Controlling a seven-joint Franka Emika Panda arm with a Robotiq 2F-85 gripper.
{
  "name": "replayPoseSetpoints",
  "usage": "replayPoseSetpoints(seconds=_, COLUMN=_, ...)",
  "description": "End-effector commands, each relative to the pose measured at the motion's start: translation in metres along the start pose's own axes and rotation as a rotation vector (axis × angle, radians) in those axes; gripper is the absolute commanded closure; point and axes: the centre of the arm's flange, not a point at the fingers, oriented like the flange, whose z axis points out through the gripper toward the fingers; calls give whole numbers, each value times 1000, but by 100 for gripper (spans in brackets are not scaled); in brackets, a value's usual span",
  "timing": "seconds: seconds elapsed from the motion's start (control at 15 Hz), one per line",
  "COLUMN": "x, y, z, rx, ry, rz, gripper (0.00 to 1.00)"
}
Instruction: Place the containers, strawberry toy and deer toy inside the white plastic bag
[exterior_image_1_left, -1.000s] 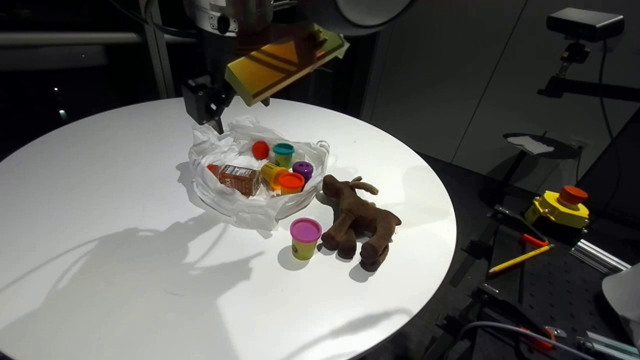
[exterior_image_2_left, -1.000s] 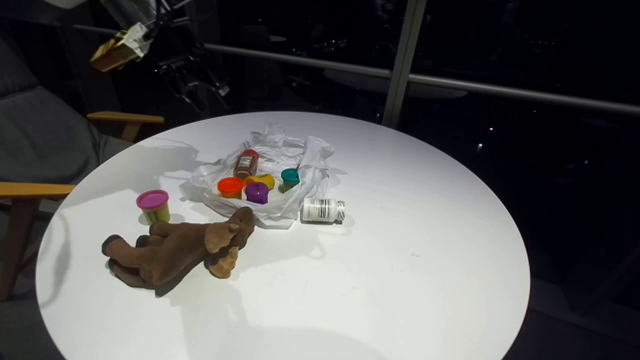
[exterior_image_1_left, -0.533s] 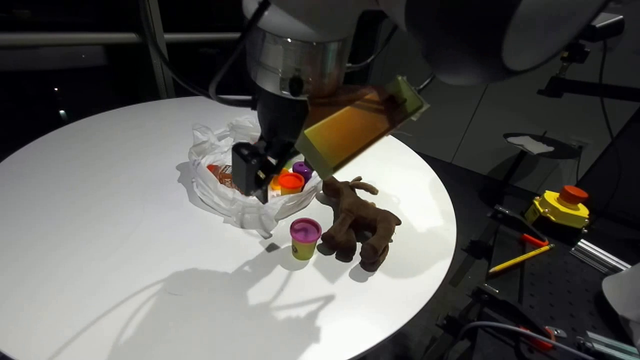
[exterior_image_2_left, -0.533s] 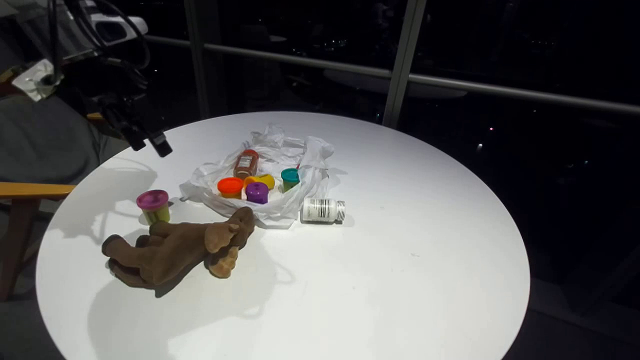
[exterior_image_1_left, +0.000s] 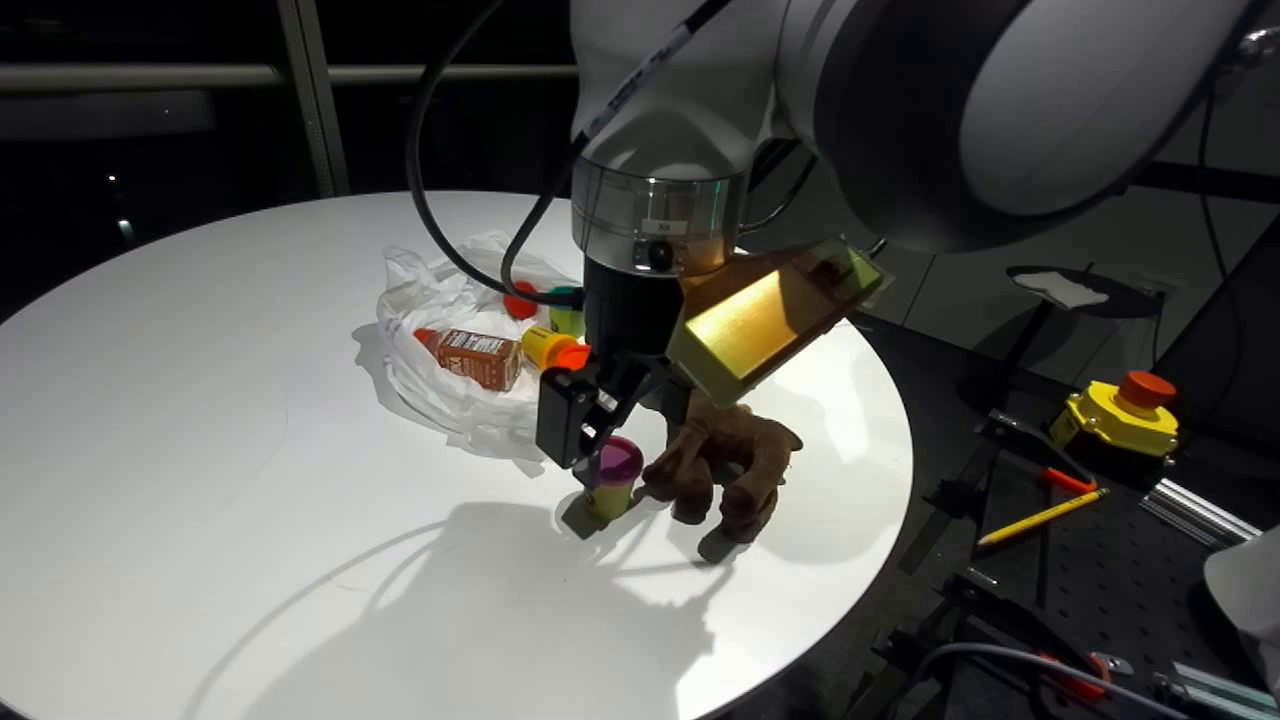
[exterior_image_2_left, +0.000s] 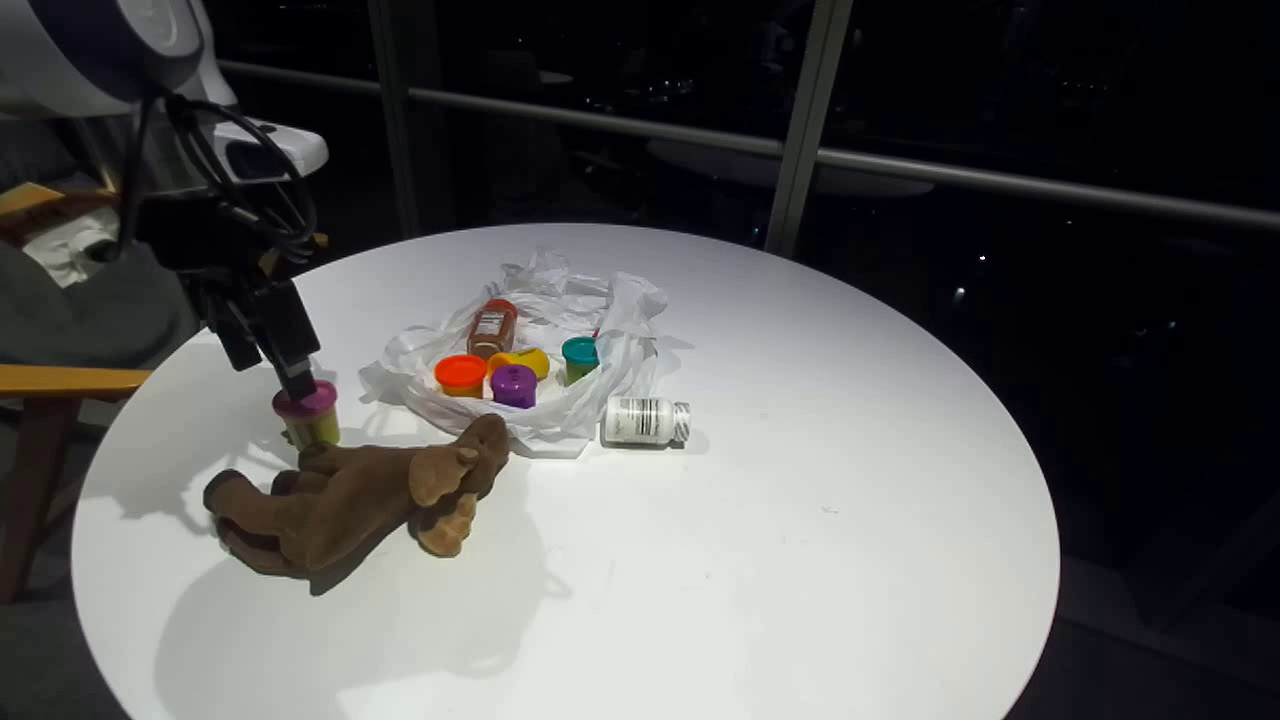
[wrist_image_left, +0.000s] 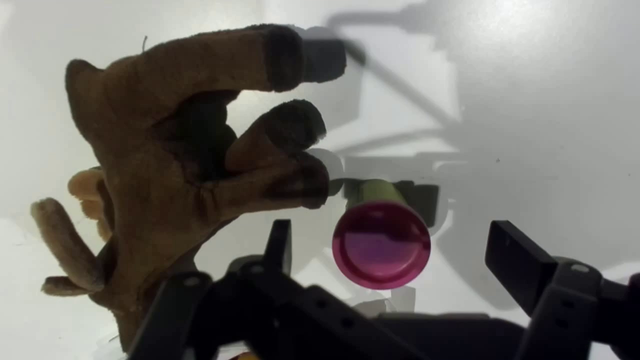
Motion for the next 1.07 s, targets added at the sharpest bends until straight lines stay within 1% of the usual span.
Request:
replayPoseSetpoints(seconds=0.0, x=13, y=-7, z=16, rx=28, ry=-49, rz=-31, gripper=0)
replayPoseSetpoints(seconds=0.2, x=19, y=-9, z=33, rx=15, ry=-85, rz=-34, gripper=0)
replayPoseSetpoints(seconds=0.27, x=21, y=-9, z=35, rx=13, ry=-84, rz=-32, gripper=9)
replayPoseSetpoints(seconds=0.33, x=23, y=-8, z=38, rx=0, ry=-78, rz=-24, gripper=28)
replayPoseSetpoints(seconds=0.47, x=26, y=-7, z=39, rx=-20, ry=-67, rz=-13, gripper=42)
replayPoseSetpoints(seconds=0.67, x=30, y=-4, z=35, rx=-43, ry=-56, rz=-6, gripper=67)
replayPoseSetpoints(seconds=0.73, x=30, y=-5, z=31, rx=-50, ry=-57, rz=-12, gripper=72)
replayPoseSetpoints(seconds=0.87, x=28, y=-11, z=12, rx=-75, ry=-36, rz=-29, gripper=76)
replayPoseSetpoints(seconds=0.93, x=29, y=-14, z=-1, rx=-89, ry=-14, rz=-40, gripper=76)
replayPoseSetpoints(seconds=1.0, x=34, y=-19, z=-20, rx=-112, ry=32, rz=-39, gripper=76)
